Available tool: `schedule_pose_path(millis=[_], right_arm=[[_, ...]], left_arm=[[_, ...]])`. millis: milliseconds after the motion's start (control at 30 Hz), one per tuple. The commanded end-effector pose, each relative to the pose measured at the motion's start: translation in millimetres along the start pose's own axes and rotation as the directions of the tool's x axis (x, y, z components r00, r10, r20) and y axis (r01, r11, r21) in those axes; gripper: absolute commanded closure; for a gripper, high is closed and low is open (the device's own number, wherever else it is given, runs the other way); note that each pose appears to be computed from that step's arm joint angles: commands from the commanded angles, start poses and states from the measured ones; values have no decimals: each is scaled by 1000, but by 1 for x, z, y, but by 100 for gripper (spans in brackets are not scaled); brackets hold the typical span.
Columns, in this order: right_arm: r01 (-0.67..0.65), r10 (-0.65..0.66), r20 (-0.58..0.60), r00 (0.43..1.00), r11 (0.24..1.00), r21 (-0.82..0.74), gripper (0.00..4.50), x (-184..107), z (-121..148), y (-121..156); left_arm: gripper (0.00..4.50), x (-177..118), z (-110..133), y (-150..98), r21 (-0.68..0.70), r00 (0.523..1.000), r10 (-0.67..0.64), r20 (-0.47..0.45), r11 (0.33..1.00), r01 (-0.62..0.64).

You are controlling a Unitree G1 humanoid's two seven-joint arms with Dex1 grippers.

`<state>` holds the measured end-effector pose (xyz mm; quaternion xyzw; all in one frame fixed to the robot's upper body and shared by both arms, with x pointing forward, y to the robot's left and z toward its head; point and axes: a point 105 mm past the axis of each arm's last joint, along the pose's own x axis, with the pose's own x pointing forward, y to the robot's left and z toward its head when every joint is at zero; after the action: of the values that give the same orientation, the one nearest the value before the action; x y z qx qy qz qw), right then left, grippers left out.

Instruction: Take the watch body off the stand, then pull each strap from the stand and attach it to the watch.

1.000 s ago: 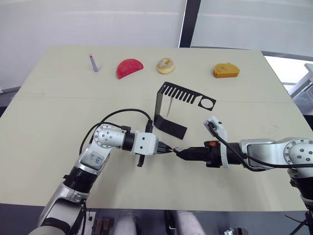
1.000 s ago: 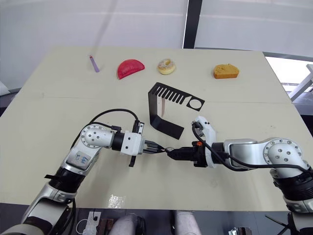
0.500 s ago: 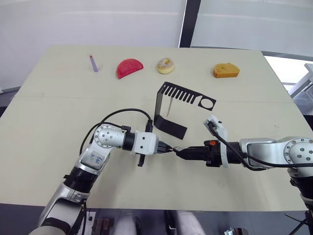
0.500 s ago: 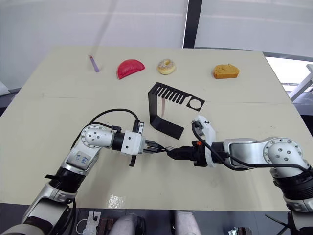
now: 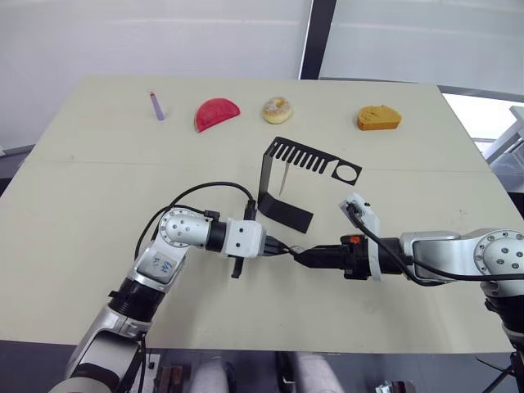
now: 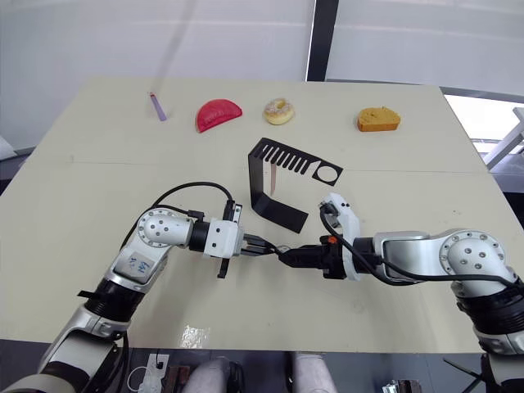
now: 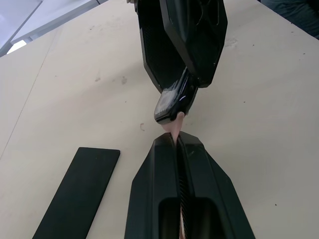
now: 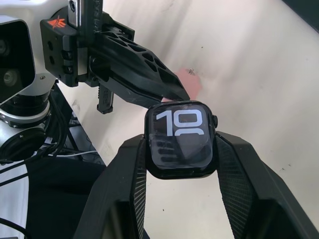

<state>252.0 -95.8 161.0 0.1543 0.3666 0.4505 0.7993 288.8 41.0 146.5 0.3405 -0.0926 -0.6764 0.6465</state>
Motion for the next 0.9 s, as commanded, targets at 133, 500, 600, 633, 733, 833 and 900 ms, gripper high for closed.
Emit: schedule_pose_path(millis=[133,500,600,633,733,833,900], right_arm=[[-120,119,-32,992,992,-47,301,6,-5,29],[-88,86,-37,996,994,-57,301,6,-4,22],[-65,63,-32,998,995,-82,301,3,-4,19],[-56,54,-28,998,994,-91,301,2,-3,18],[-19,15,-23,1000,984,-176,301,-6,-2,16],[3,-7,-10,1000,940,-342,301,-18,-2,21],[15,-22,-8,1000,877,-480,301,-23,-6,25]], left_arm=[[450,7,22,8,80,998,15,61,997,-20],[450,6,22,8,81,998,16,57,996,-21],[420,-1,19,5,35,999,9,47,999,-10],[386,-5,18,4,25,999,7,46,1000,-9],[257,-26,14,-2,-19,1000,-1,19,1000,1],[107,-53,19,-8,-119,999,-12,36,993,16],[4,-64,27,-15,-211,995,-50,88,975,68]])
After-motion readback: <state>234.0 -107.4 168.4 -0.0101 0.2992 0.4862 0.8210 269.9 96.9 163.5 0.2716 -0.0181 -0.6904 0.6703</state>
